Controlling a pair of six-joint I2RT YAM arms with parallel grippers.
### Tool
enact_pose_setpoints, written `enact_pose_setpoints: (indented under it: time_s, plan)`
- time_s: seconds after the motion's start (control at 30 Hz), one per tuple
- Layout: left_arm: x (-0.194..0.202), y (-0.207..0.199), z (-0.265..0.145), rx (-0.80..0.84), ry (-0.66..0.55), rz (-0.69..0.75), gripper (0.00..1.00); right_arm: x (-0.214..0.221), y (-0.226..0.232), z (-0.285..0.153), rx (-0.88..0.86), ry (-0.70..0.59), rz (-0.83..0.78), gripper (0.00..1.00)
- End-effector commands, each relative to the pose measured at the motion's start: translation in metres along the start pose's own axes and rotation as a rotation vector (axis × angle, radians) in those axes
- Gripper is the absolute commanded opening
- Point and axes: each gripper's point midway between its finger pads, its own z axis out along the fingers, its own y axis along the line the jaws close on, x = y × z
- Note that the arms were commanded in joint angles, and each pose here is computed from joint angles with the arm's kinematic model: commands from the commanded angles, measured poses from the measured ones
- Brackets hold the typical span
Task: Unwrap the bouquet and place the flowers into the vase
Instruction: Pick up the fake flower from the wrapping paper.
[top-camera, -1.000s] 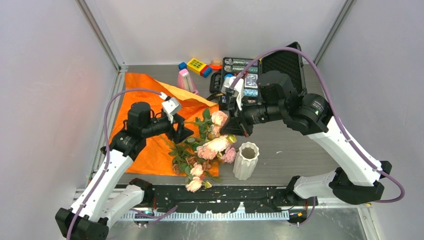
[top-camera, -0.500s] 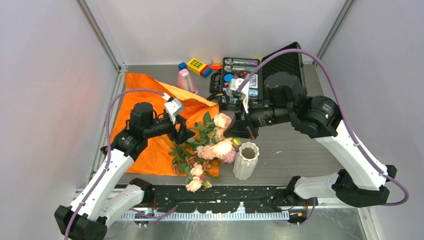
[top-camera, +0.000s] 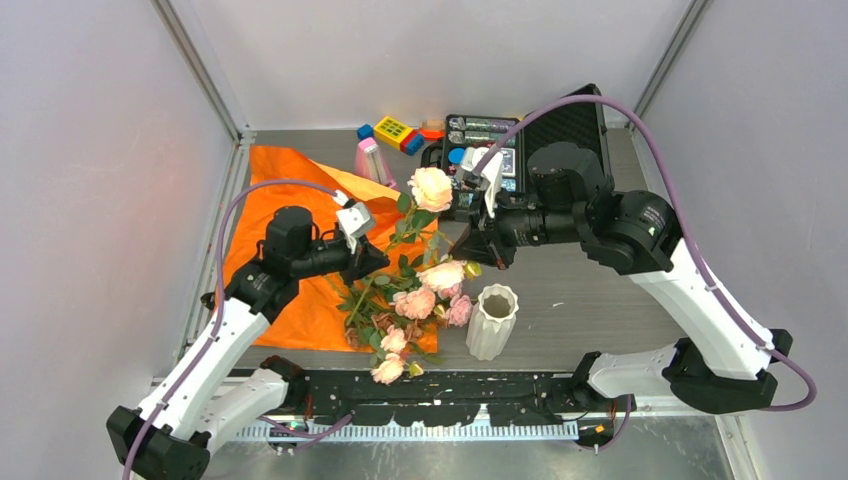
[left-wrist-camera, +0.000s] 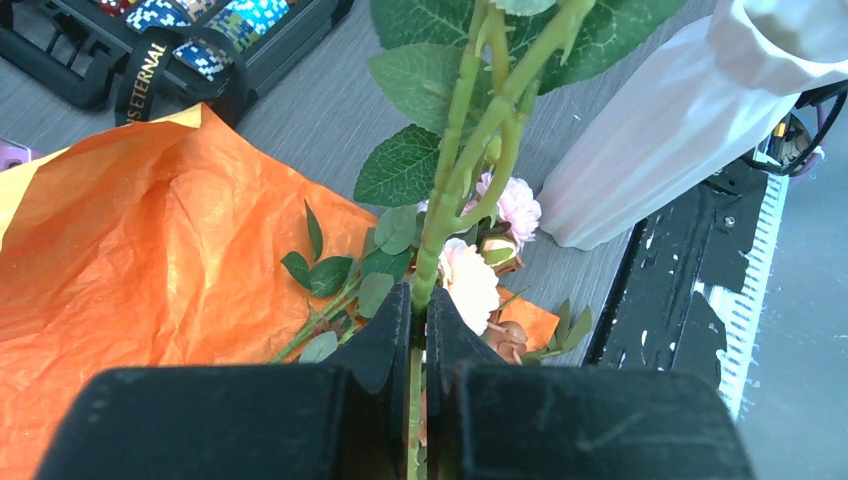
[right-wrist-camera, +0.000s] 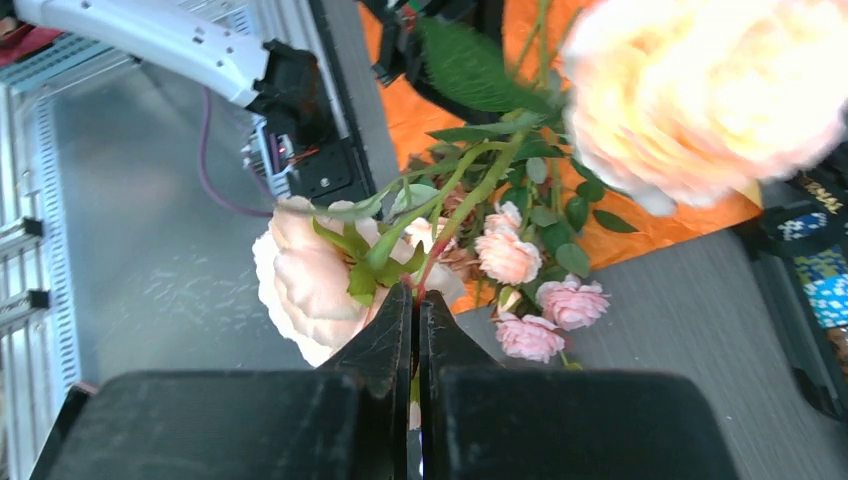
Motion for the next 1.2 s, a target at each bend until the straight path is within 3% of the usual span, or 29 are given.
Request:
enact_pose_setpoints:
  time_s: [0.0,0.03,0.1,0.13,0.27,0.43,0.6,0.97,1.17]
  plan:
    - [-0.013,-0.001,-0.004,-0.008,-0.054,0.028,0.0,-0.019,-0.018,-0.005,0.117,-0.063,0.004,0.05]
    - [-0.013,-0.001,-0.004,-0.007,-0.056,0.03,0.0,-0.019,-0.022,-0.003,0.139,-0.065,0.009,0.07]
    - [-0.013,-0.002,-0.004,-0.005,-0.056,0.028,0.0,-0.021,-0.027,-0.002,0.162,-0.073,0.013,0.23]
    - [-0.014,-0.002,-0.004,-0.005,-0.057,0.027,0.0,-0.021,-0.029,-0.001,0.168,-0.076,0.015,0.36]
    - [-0.013,0.0,-0.002,-0.012,-0.048,0.009,0.0,-0.036,-0.036,-0.005,0.217,-0.158,0.014,0.68]
    - [-0.01,0.016,-0.004,-0.102,-0.019,-0.012,0.0,-0.045,-0.034,-0.021,0.243,-0.277,0.008,0.86]
    - [-0.028,0.011,-0.005,-0.091,-0.078,-0.049,0.0,-0.058,-0.032,-0.03,0.247,-0.416,0.027,0.89]
    - [-0.108,-0.034,-0.01,0.184,-0.435,-0.256,0.0,-0.055,-0.038,0.031,0.119,-0.557,0.286,0.89]
    - [-0.112,-0.051,-0.018,0.269,-0.448,-0.261,0.0,-0.057,-0.04,0.053,0.054,-0.622,0.413,0.84]
